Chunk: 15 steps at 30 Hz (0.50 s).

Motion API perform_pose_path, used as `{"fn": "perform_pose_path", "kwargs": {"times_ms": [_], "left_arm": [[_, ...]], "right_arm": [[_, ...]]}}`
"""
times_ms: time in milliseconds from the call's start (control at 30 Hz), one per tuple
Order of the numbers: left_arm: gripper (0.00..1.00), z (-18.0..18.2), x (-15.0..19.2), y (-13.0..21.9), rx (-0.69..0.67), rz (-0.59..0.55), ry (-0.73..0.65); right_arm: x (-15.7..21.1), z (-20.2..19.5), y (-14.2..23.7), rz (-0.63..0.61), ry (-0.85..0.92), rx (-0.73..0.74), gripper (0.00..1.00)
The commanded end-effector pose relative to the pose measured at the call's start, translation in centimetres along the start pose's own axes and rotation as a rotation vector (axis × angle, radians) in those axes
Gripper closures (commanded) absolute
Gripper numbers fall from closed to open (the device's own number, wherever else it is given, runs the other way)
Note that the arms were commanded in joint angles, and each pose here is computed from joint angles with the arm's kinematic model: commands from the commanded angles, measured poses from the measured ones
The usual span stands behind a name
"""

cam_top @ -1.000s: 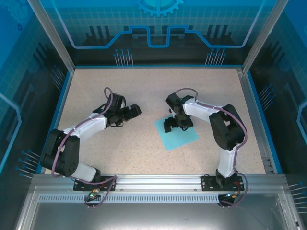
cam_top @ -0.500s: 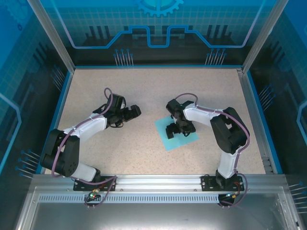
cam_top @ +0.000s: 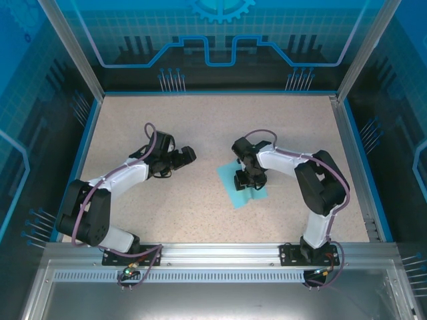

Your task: Fold a paper plane with a square sheet of paper (pick it up from the middle)

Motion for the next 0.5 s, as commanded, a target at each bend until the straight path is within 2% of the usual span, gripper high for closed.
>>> {"fn": "perform_pose_path", "kwargs": {"times_ms": [0, 67, 133, 333, 467], "left_arm": [[0.03, -0.3, 0.8, 0.5, 0.035, 0.016, 0.017], [0.05, -0.3, 1.0, 0.6, 0.05, 0.016, 0.024], [0.07, -0.4, 1.3, 0.6, 0.066, 0.021, 0.03], [0.14, -1.3, 2.2, 0.5, 0.139, 0.044, 0.047], [0.21, -2.7, 2.9, 0.2, 0.216, 0.063, 0.048]], "right_arm": [[-0.6, 2.9, 1.6, -0.046, -0.044, -0.214, 0.58], [-0.9, 4.1, 2.7, -0.074, -0.061, -0.307, 0.69], [-1.2, 5.3, 3.7, -0.101, -0.066, -0.404, 0.76], [-1.6, 8.0, 7.0, -0.146, -0.059, -0.706, 0.77], [-1.5, 7.6, 6.2, -0.13, -0.094, -0.751, 0.75]]}}
Point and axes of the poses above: each hand's point on the last joint's axis, 136 mm out from that joint toward the fingers, its own y axis back along the fingers, its own z axis along the line the jaws close on, x = y × z, the point moved 4 cm from there along y, back along the fingers, and after that the axes turned 1 degree about -y, right-handed, at the moved point
